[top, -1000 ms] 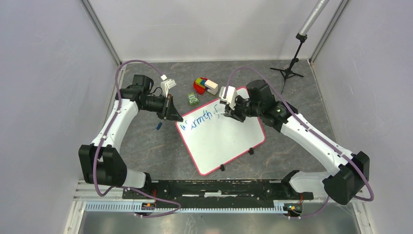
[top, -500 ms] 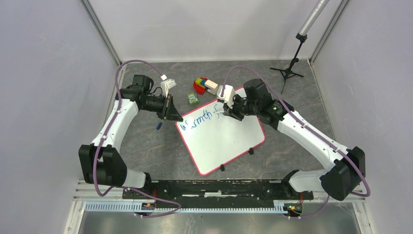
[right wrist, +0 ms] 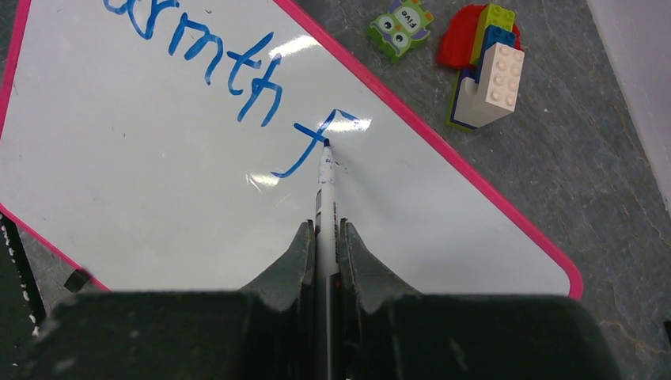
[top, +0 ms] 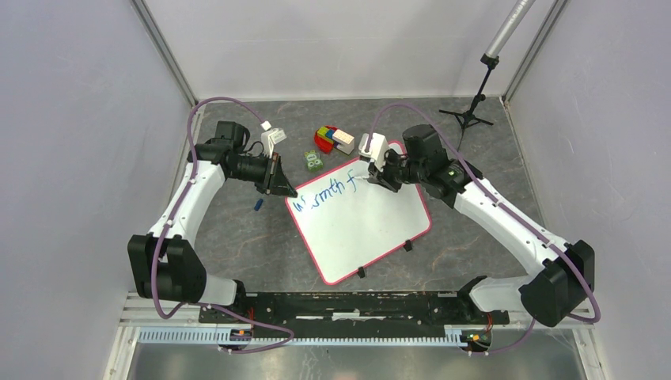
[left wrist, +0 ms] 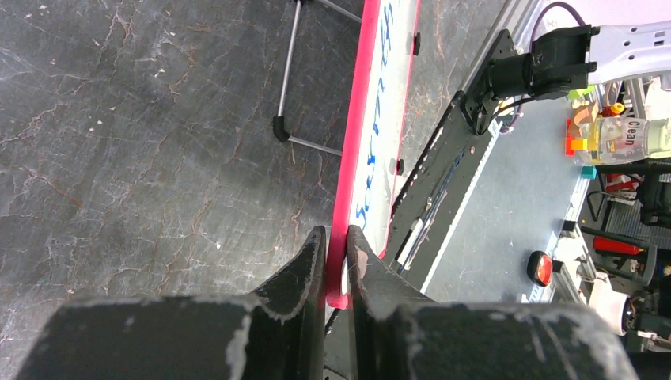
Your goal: Write a sentence on the whiteboard
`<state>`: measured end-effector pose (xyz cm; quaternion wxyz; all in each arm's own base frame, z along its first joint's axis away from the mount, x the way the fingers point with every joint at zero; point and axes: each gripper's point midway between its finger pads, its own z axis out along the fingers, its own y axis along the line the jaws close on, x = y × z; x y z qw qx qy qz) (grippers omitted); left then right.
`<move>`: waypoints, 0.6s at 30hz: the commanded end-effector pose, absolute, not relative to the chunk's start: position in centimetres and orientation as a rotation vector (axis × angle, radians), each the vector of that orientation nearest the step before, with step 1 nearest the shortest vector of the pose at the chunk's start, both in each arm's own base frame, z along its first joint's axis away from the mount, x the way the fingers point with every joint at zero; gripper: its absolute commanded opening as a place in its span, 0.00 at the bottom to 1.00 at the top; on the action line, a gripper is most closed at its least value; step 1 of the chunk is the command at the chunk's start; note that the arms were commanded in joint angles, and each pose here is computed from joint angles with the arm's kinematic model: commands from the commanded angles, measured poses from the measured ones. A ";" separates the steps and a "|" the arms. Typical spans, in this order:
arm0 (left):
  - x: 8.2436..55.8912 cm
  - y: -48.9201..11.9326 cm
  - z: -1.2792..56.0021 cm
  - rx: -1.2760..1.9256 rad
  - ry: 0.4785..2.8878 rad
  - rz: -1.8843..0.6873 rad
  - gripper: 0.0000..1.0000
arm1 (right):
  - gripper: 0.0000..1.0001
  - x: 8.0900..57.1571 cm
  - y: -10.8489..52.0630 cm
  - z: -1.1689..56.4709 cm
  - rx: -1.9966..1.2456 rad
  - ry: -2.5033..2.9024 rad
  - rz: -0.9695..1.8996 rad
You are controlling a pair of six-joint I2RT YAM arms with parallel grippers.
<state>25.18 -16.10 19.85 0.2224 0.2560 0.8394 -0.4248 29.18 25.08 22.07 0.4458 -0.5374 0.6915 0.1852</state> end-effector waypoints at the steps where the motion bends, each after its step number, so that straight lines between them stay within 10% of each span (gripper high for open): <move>1: 25.8 -15.8 19.7 0.743 2.297 -1.113 0.02 | 0.00 29.4 24.9 23.8 -1.323 1.662 0.447; 18: 25.7 -15.8 19.7 0.742 2.299 -1.111 0.02 | 0.00 30.2 24.8 23.7 -1.305 1.674 0.425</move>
